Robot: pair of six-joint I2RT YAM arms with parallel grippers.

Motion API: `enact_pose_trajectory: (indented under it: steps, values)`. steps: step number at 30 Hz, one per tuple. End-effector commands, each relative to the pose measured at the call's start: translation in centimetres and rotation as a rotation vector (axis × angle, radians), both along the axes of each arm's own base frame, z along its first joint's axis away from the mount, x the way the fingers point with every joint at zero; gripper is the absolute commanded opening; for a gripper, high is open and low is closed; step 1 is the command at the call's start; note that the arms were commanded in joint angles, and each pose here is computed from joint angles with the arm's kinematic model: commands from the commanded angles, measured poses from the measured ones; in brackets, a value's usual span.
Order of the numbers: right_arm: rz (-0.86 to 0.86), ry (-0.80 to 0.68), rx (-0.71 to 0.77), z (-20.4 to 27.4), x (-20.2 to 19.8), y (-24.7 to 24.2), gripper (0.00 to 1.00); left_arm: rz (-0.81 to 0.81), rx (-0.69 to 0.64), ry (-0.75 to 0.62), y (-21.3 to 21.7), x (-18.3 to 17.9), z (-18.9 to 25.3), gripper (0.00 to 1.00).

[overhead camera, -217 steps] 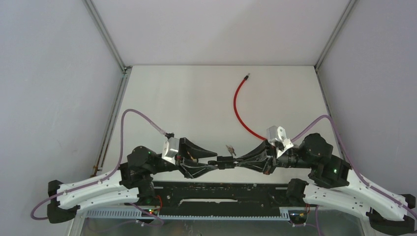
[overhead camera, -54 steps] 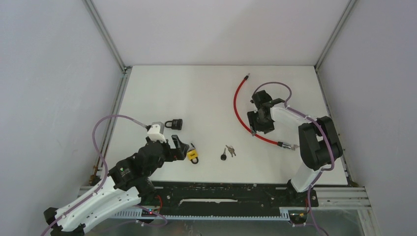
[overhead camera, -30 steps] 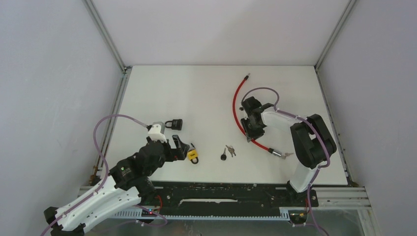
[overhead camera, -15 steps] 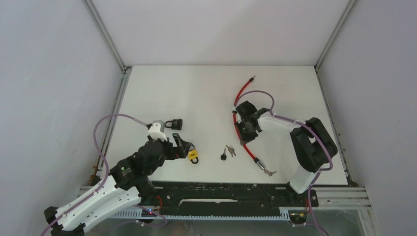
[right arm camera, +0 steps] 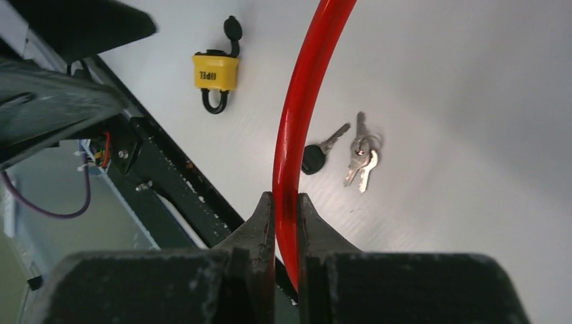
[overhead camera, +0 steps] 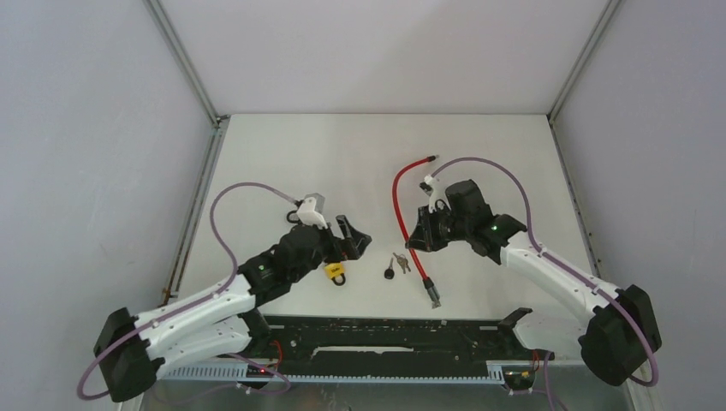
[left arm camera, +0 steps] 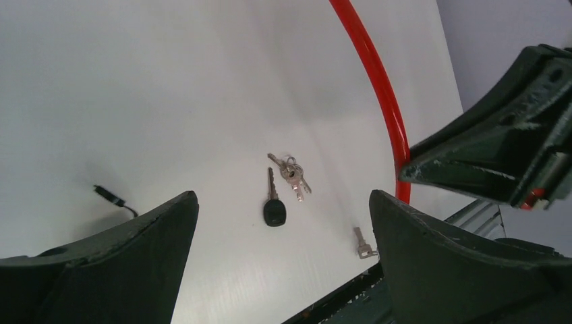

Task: Lock with the key
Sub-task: Pick up the lock from the center of the board.

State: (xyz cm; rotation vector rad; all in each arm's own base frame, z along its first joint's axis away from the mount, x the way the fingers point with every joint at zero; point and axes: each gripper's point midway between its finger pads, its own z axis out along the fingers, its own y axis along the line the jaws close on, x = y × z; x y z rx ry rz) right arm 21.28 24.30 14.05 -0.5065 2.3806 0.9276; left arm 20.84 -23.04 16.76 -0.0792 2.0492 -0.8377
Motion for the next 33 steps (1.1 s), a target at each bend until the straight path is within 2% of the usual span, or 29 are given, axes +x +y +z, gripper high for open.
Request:
enact_pose_trajectory:
  steps: [1, 11, 20, 26, 29, 30, 31, 32, 33]
  values:
    - [0.056, -0.036, 0.119, 2.1, -1.2, 1.6, 0.00, -0.022, -0.167, -0.012, -3.6, 1.5, 2.2, 1.00]
    - [0.071, -0.066, 0.155, 2.4, -2.6, 1.7, 0.00, -0.098, -0.311, 0.042, -9.4, 3.4, 3.6, 0.99]
    - [0.132, -0.109, 0.192, 3.6, -3.5, 2.4, 0.00, -0.266, -0.382, 0.117, -13.4, 1.6, 3.0, 0.77]
    - [0.176, -0.139, 0.198, 4.0, -4.1, 2.8, 0.00, -0.340, -0.400, 0.114, -14.3, 0.5, 3.2, 0.46]
    - [0.182, -0.166, 0.197, 4.3, -4.1, 2.8, 0.00, -0.379, -0.412, 0.103, -14.7, 0.1, 3.6, 0.23]
    - [0.183, -0.178, 0.198, 4.5, -4.1, 2.7, 0.00, -0.391, -0.417, 0.098, -14.8, -0.1, 3.8, 0.10]
    - [0.185, -0.190, 0.197, 4.6, -4.1, 2.7, 0.00, -0.399, -0.420, 0.097, -14.8, -0.3, 3.9, 0.02]
    - [0.187, -0.203, 0.199, 4.9, -4.2, 2.5, 0.03, -0.404, -0.422, 0.094, -14.8, -0.3, 4.1, 0.00]
    - [0.190, -0.225, 0.198, 5.2, -4.2, 2.3, 0.11, -0.405, -0.421, 0.086, -14.7, -0.4, 4.4, 0.00]
